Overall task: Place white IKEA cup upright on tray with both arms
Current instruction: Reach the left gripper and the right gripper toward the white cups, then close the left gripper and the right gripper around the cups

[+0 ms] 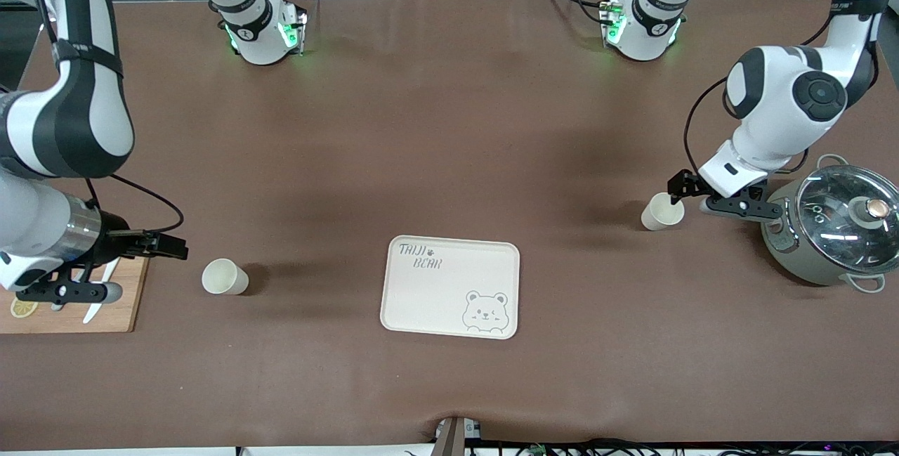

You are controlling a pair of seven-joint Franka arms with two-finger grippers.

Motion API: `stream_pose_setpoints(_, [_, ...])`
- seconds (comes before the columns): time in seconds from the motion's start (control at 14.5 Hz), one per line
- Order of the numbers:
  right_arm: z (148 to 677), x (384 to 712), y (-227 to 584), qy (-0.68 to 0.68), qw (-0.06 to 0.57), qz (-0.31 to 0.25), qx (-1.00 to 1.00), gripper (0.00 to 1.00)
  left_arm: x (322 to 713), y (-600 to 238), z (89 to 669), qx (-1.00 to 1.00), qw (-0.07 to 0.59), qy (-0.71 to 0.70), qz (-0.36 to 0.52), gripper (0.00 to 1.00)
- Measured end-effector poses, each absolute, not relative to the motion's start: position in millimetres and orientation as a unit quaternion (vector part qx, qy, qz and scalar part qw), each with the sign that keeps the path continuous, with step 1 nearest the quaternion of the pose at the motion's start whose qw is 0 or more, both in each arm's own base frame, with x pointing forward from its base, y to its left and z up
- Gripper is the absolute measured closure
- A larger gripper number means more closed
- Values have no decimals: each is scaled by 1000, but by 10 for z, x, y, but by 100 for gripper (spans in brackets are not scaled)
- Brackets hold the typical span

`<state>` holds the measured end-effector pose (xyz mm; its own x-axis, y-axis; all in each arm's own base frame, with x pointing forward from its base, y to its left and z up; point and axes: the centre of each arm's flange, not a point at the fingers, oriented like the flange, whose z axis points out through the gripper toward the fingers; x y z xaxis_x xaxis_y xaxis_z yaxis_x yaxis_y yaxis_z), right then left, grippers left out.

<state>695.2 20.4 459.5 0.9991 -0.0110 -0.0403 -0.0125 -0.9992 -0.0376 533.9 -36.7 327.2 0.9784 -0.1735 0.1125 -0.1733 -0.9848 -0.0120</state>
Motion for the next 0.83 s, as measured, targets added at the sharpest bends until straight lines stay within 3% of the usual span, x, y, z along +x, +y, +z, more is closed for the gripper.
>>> stream_pose_setpoints(0.48, [3595, 7033, -525, -66, 20, 16, -997, 0, 5273, 9, 2760, -995, 10, 74, -66, 0])
stream_pose_setpoints(0.83, [3117, 7106, -506, -68, 25, 19, -997, 0, 5256, -5, 2701, -994, 9, 76, -74, 0])
